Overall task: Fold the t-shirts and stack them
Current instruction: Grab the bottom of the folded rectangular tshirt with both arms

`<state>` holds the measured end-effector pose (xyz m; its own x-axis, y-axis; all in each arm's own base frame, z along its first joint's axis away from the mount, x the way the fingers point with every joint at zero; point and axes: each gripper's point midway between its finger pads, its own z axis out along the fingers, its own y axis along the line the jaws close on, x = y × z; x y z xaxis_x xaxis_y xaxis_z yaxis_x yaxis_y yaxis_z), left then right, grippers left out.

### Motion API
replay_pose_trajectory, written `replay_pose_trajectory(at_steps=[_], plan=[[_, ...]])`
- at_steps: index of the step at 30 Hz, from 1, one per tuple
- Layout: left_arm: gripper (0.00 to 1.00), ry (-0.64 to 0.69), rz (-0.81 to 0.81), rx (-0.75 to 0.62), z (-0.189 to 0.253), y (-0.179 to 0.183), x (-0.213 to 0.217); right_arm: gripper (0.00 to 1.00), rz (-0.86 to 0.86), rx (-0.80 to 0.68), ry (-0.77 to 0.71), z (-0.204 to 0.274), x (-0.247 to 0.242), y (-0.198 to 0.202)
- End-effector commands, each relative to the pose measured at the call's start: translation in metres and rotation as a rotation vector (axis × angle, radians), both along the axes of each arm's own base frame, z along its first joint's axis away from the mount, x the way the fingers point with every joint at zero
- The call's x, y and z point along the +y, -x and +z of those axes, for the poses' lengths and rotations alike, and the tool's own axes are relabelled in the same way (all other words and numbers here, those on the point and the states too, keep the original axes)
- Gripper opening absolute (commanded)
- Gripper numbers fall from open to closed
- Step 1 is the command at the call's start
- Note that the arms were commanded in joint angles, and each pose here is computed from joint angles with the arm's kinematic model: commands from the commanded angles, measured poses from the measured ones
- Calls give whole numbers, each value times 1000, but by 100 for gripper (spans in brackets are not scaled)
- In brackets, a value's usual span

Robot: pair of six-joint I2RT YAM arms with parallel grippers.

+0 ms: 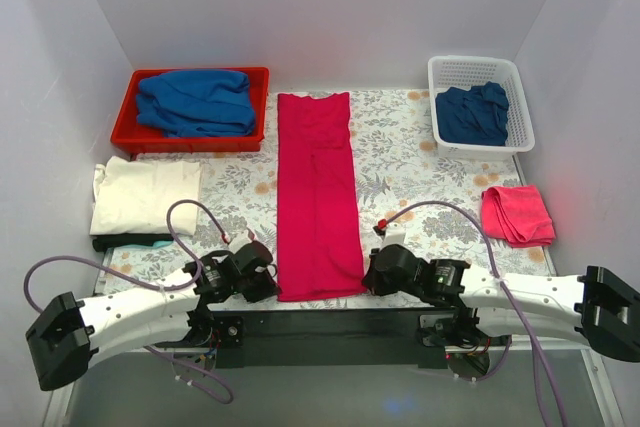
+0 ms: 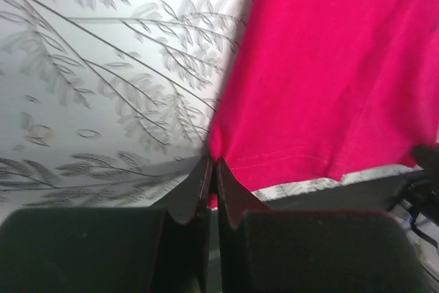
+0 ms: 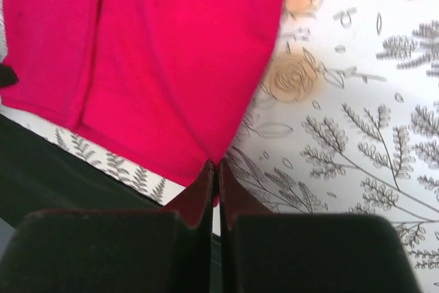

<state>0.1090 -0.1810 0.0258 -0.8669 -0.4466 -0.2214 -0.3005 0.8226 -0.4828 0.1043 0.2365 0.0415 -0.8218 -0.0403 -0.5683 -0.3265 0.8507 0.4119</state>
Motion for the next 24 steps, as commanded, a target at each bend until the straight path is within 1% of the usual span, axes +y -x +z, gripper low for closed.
replay_pose_trajectory(at_steps=[1,5,7,9,10,12,13,18,24], plan=[[0,9,159,16,-14,5,0,1,-43,41,34,-19,-20,12],[0,-72,140,-15,-16,7,-7,1,-42,12,14,-13,-19,12],[0,-109,138,-64,-6,-2,-15,1,-42,-15,8,-6,-17,8],[0,-164,150,-102,-1,-10,-11,1,-48,-58,-8,8,-13,1],[0,-160,156,-119,9,-16,-18,1,-48,-70,-11,13,-11,-1],[0,-187,162,-152,18,-23,-17,1,-47,-107,-25,27,-6,-7],[0,-179,178,-188,30,-30,-20,1,-48,-118,-27,31,-5,-9],[0,-194,228,-259,52,-43,-13,1,-64,-201,-46,60,2,-24],[0,-194,279,-362,82,-63,-13,1,-96,-316,-4,82,2,-45]])
